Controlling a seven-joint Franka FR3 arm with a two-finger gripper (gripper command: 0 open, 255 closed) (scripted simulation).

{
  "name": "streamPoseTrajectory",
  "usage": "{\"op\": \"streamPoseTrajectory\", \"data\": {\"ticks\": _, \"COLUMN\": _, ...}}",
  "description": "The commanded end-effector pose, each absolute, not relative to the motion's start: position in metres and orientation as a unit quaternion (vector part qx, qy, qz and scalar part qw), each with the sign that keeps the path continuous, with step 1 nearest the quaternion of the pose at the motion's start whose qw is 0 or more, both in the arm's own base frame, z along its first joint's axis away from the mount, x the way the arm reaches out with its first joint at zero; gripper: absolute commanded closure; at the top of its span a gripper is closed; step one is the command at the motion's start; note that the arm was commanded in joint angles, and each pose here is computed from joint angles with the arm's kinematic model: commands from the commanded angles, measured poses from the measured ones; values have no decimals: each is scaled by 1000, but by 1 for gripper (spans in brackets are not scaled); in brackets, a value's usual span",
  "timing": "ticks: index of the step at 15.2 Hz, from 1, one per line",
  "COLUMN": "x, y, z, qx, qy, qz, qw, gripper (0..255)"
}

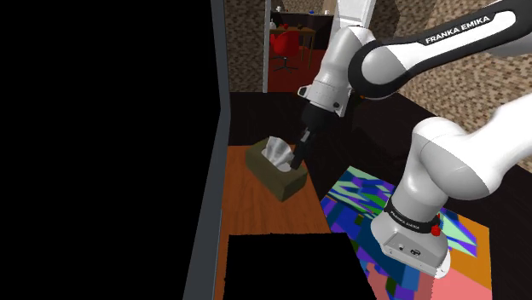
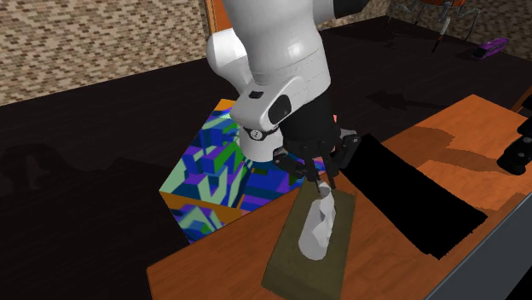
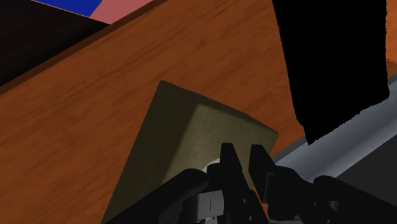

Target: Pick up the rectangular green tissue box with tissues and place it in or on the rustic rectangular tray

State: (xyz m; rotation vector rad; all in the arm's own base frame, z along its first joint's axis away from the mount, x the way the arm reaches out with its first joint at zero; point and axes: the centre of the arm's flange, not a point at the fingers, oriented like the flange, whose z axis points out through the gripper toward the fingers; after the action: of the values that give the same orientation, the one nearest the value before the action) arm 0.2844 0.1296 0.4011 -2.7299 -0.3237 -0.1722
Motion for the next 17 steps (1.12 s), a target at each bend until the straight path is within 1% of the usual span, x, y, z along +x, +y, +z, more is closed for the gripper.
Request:
{"op": "streamPoseTrajectory", "data": {"ticks": 1, "x": 285, "y": 130, "z": 412, "qx": -973, "qy": -115, "qz": -61, "qw": 192, "gripper": 255}}
{"op": "streamPoseTrajectory", "data": {"ticks": 15, "x": 285, "y": 130, "z": 481, "qx": -973, "qy": -115, "qz": -61, "qw": 192, "gripper": 255}}
{"op": "streamPoseTrajectory", "data": {"ticks": 17, "x": 268, "y": 150, "z": 486, "qx": -973, "qy": -115, "qz": -61, "qw": 192, "gripper": 255}}
